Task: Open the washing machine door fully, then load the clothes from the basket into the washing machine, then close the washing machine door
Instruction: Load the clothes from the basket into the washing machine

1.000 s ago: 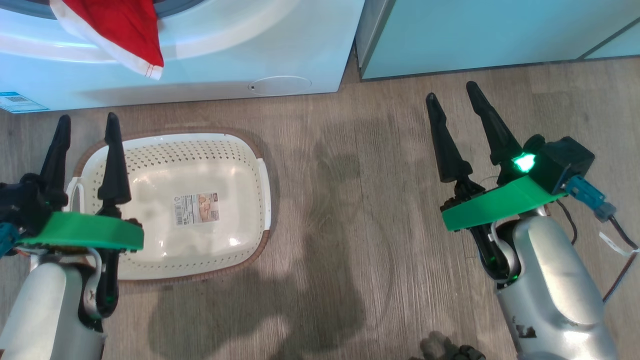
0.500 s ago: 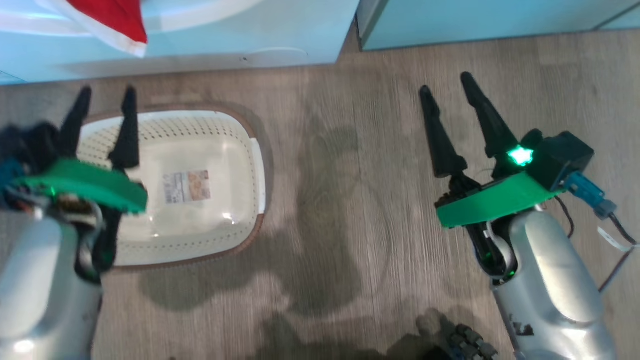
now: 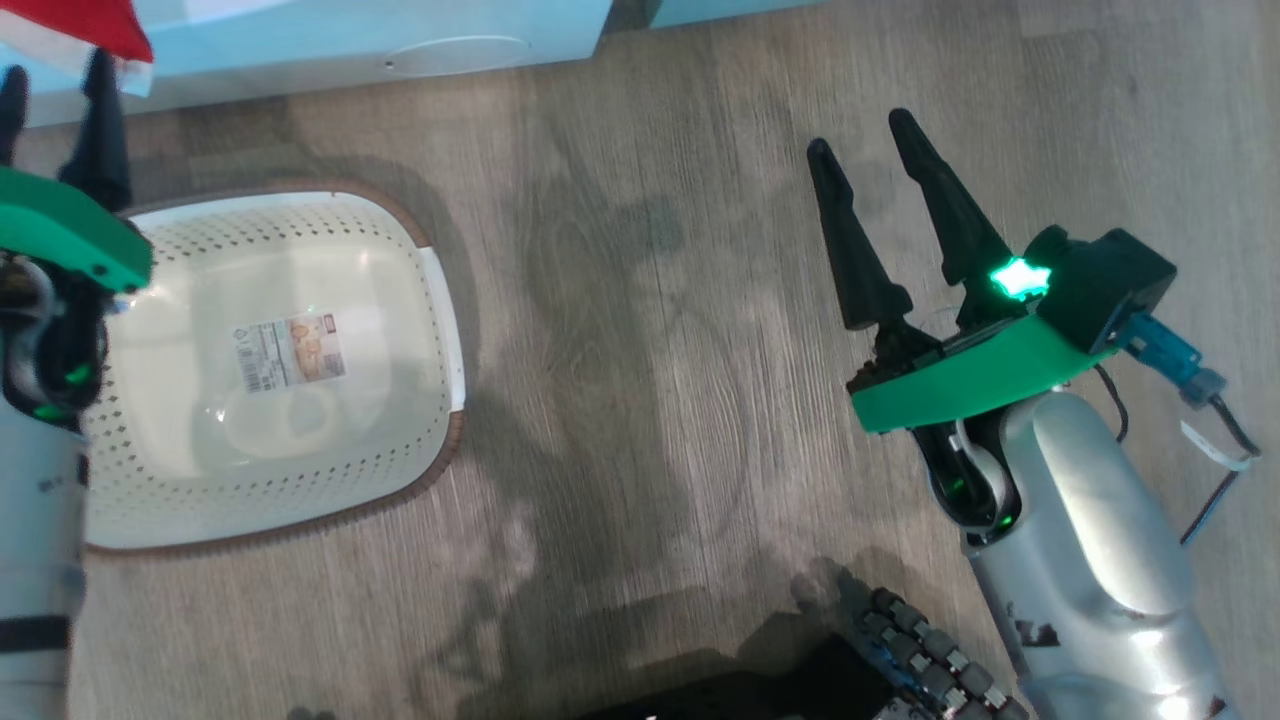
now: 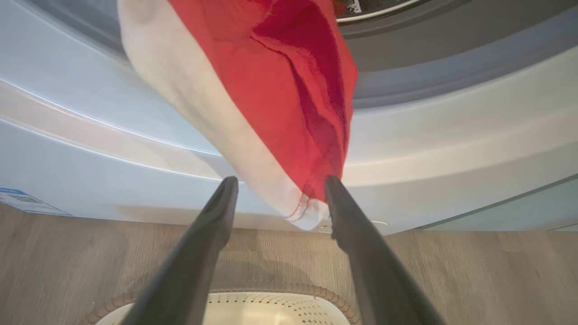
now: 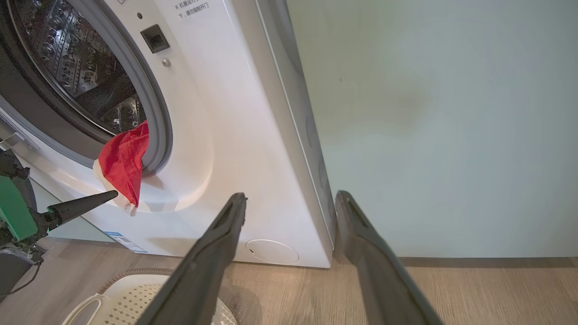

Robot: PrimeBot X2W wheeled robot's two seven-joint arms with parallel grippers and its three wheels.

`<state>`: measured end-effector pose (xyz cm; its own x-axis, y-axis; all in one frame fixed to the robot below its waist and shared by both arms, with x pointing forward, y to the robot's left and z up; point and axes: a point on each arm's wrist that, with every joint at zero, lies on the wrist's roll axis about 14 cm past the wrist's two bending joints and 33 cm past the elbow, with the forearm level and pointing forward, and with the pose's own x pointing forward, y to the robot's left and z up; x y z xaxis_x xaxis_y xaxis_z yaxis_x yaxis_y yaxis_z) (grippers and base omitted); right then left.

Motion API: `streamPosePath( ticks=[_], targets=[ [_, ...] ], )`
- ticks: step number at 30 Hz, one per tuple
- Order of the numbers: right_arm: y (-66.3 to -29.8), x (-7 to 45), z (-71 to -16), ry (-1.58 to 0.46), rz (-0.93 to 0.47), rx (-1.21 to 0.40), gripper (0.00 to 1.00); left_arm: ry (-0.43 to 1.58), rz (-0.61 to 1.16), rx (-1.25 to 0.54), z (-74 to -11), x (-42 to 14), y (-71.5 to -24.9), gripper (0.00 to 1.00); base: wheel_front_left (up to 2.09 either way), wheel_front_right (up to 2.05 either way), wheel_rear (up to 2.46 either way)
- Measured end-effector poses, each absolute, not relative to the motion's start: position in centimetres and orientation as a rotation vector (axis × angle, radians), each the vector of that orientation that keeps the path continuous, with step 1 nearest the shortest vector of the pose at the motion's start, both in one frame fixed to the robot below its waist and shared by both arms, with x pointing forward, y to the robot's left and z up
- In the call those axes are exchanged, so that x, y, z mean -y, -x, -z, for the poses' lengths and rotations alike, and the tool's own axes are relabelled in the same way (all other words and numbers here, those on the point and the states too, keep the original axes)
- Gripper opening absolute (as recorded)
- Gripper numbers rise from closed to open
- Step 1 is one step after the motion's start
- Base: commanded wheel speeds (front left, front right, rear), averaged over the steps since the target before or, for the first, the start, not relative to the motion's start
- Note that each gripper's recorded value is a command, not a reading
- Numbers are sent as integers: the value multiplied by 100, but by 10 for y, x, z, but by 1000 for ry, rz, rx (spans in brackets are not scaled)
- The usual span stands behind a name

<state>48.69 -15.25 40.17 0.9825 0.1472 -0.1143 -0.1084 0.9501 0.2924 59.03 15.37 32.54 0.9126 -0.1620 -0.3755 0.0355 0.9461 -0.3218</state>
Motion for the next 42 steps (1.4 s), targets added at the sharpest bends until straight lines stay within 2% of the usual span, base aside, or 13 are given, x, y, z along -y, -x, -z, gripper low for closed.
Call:
streamPosePath(
  ticks=[10,11,12,13,20,24,34,42],
  targets=[
    [-493,157,-404,-288,-124,-122,100,322,113,-397,-321,-160,-618,100,0,0,0],
    [-493,158,-404,-287,-124,-121,100,319,125,-397,-321,-159,-620,55,0,0,0],
    [-493,158,-405,-286,-123,-120,100,318,130,-397,-321,-157,-621,15,0,0,0],
    [-493,159,-405,-288,-121,-120,100,316,136,-400,-321,-155,-621,0,0,0,0],
    [-493,160,-408,-291,-118,-113,100,259,155,-417,-318,-155,-619,0,0,0,0],
    [-494,159,-410,-297,-120,-106,100,208,186,-372,-340,-154,-628,0,0,0,0],
    [-494,156,-411,-322,-128,-103,100,70,260,-237,-416,-150,-691,0,0,0,0],
    [-494,175,-408,-317,-85,-104,100,11,252,-255,-412,-144,-739,0,0,0,0]
  ],
)
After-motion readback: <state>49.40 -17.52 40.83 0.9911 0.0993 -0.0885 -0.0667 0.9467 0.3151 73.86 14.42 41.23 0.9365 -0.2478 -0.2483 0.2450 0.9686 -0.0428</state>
